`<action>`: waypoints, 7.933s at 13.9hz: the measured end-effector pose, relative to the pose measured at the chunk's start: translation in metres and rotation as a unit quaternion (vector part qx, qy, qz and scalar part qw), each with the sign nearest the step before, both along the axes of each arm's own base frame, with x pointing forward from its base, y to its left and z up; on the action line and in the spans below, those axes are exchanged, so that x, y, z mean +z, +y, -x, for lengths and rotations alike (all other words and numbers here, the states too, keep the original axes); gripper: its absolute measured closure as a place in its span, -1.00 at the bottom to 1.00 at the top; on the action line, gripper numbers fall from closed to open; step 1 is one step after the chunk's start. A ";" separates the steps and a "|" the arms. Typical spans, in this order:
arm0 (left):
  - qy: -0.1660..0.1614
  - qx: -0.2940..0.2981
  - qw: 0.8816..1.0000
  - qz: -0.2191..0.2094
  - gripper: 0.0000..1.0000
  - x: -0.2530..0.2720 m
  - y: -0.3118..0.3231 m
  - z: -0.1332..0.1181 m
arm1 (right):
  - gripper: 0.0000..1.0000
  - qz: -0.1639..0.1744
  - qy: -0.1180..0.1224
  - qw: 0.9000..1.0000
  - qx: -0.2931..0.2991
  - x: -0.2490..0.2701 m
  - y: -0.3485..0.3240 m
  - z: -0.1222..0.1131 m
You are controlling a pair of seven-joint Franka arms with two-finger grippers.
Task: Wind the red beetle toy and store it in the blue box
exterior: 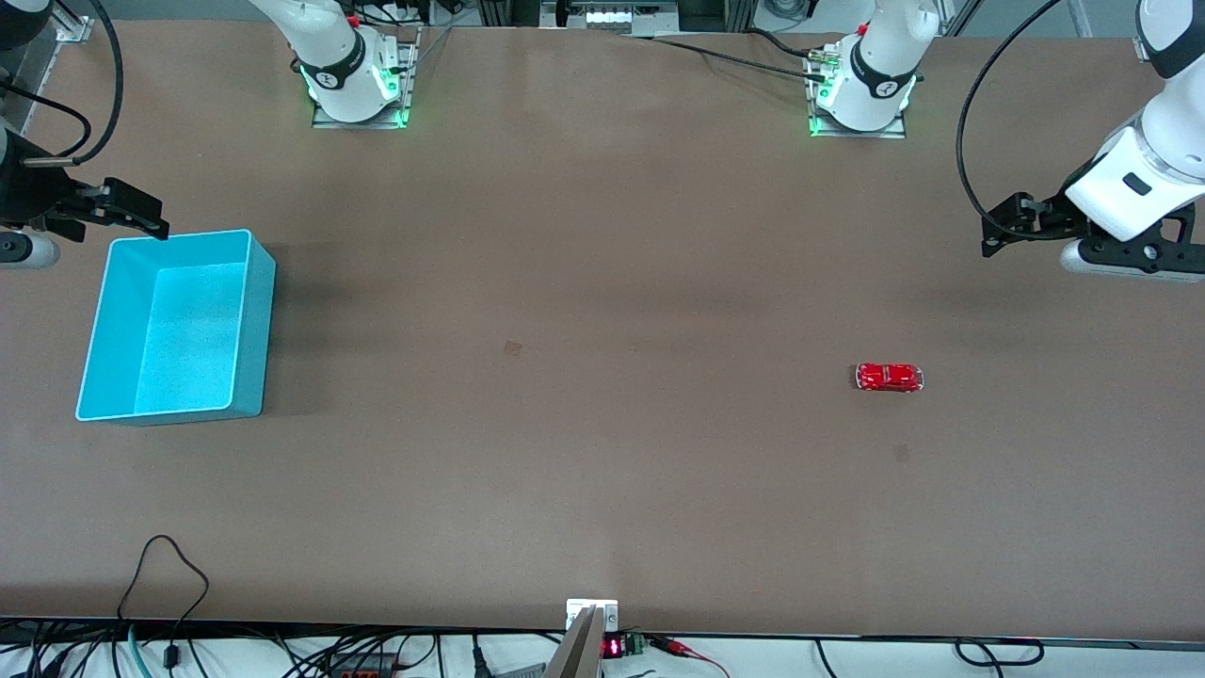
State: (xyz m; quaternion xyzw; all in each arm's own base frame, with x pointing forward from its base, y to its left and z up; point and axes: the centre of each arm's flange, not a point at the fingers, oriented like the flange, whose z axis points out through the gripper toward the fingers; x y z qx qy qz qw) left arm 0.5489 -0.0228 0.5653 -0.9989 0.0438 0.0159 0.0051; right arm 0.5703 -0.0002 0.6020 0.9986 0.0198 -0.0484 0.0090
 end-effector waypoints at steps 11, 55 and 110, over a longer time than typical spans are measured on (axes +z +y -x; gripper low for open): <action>0.057 -0.003 0.998 -0.002 -1.00 -0.018 -0.002 0.005 | -1.00 -0.011 0.000 1.000 -0.007 0.000 -0.005 0.000; -0.018 -0.684 0.728 -0.033 0.15 -0.373 0.002 -0.029 | -1.00 -0.014 0.108 0.994 -0.028 -0.069 -0.030 -0.011; 0.117 -0.136 0.983 0.028 -1.00 -0.049 -0.021 -0.045 | -1.00 -0.044 0.133 0.990 -0.005 -0.106 0.005 -0.023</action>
